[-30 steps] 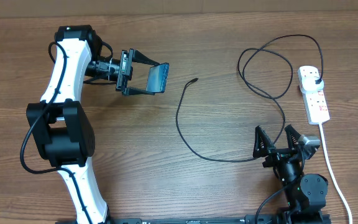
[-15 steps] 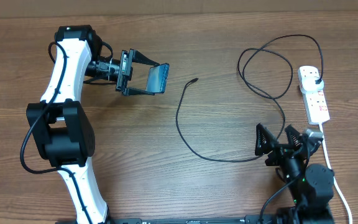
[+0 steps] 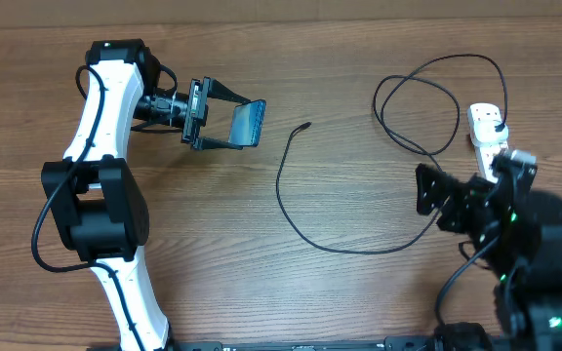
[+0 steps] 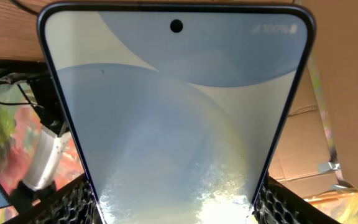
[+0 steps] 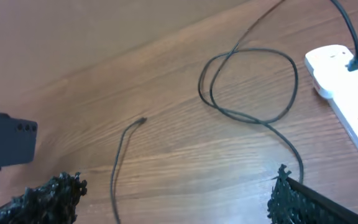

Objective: Plug charger to phone and switch on socket
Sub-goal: 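Move the right gripper toward the phone held by the left gripper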

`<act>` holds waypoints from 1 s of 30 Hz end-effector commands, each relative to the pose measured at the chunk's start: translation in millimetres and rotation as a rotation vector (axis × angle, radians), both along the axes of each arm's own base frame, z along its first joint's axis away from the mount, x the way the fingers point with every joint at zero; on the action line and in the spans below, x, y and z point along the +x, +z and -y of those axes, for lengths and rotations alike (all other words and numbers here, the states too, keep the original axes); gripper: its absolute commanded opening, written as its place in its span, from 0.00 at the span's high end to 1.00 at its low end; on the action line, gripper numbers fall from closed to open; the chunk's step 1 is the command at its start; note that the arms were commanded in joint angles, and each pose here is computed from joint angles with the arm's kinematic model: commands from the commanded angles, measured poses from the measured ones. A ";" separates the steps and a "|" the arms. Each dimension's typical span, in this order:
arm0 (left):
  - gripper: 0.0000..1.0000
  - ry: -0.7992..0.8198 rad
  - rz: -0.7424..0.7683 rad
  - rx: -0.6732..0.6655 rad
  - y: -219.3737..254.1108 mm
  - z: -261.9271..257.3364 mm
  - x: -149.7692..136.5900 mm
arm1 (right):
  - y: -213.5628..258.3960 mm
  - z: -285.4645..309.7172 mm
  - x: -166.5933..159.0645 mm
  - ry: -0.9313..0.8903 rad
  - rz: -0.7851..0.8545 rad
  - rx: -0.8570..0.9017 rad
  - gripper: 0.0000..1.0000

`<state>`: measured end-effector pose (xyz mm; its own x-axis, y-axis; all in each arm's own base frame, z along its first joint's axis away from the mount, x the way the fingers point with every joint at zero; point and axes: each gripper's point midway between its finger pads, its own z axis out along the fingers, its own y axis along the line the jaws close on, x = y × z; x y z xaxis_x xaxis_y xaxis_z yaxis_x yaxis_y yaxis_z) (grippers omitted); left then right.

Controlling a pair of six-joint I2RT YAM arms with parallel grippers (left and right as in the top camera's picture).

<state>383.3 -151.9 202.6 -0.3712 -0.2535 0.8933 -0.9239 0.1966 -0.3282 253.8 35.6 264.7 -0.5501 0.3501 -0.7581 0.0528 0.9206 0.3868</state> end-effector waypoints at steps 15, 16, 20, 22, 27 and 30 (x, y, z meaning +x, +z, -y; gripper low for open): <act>0.42 0.014 0.012 -0.010 9.8 -1.3 3.2 | 60.3 -8.0 27.7 0.034 -0.186 0.005 0.00; 0.43 0.013 0.012 -0.010 9.7 -1.3 3.1 | 59.1 -11.6 28.7 0.051 -0.192 0.016 0.00; 0.42 0.012 0.012 -0.007 9.2 -1.5 2.9 | 53.6 -24.4 31.8 0.109 -0.223 0.063 0.00; 0.43 0.009 0.011 0.005 7.4 -2.1 2.3 | 50.3 -29.5 33.5 0.132 -0.239 0.082 0.00; 0.42 -0.005 -0.029 0.108 -8.7 -8.7 -1.3 | 41.8 -45.1 37.9 0.203 -0.286 0.142 0.00; 0.42 -0.001 -0.054 0.206 -24.2 -15.9 0.6 | 35.6 -56.1 40.6 0.252 -0.323 0.189 0.00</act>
<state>380.8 -145.3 185.5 -0.3606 -0.3385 0.8691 -0.9252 0.2476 -0.2874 291.9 73.6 294.6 -0.8083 0.3108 -0.5001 0.0392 0.8758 0.4810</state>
